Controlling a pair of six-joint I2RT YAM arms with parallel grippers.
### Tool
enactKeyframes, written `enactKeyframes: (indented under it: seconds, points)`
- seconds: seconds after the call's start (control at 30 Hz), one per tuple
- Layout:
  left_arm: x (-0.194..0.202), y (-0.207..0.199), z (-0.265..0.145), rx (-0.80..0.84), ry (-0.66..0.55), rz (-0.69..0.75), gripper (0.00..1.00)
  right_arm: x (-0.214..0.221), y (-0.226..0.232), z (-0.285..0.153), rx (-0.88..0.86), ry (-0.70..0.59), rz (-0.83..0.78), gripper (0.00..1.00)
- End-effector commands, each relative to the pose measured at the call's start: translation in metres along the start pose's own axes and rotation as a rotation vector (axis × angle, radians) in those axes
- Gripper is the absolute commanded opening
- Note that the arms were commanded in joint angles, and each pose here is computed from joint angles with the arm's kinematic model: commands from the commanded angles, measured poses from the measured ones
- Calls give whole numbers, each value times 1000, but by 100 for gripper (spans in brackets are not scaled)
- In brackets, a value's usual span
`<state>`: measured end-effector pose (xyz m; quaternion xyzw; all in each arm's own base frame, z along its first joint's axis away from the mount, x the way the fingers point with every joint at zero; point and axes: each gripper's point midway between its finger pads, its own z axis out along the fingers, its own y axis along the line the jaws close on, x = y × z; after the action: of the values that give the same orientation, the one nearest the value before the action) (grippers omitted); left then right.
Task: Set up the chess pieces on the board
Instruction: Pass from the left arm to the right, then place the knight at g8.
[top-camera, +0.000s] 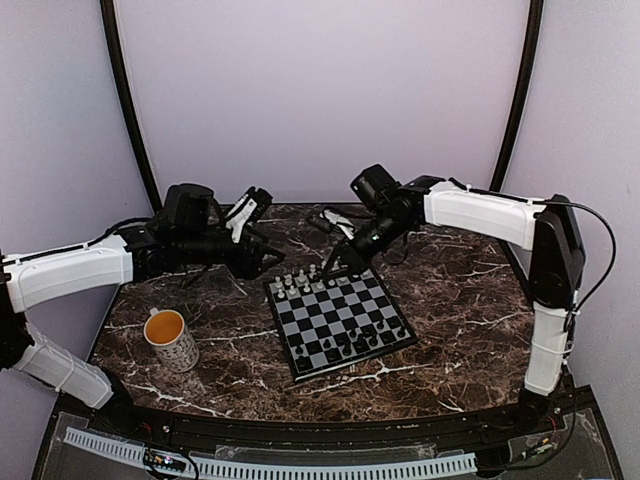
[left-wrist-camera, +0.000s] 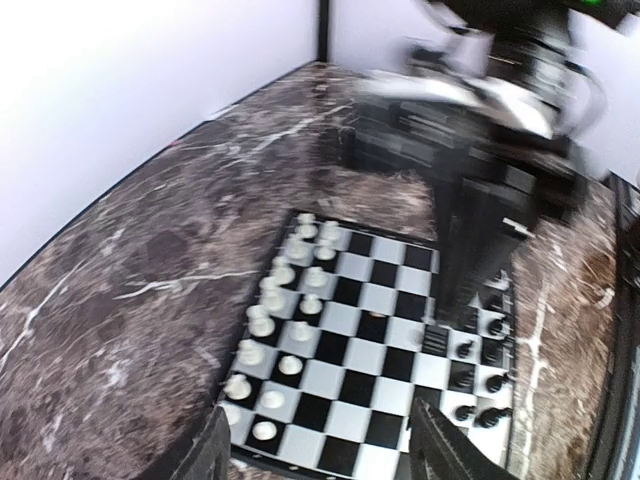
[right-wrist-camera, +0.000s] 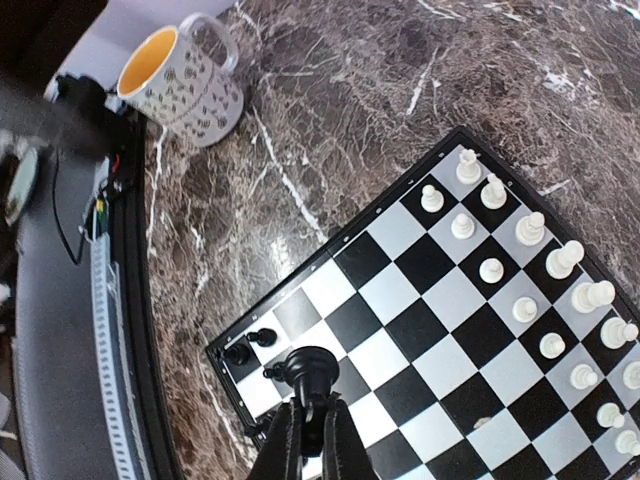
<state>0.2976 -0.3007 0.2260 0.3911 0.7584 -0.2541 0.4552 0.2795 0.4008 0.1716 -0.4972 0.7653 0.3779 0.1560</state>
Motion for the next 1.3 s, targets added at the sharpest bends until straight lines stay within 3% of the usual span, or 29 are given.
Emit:
enactKeyframes:
  seconds: [0.0,0.17,0.5,1.27]
  points:
    - [-2,45,-9,-165,-14,-119,64,20,39,2,86,164,-294,0]
    - [-3,48,-8,-150,-29,-178,64,55,66,25,89,335,-415,0]
    - [1,46,-8,-138,-24,-193,64,89,77,61,144,512,-570,0]
    - [3,44,-7,-131,-11,-203,64,116,65,95,186,652,-663,0]
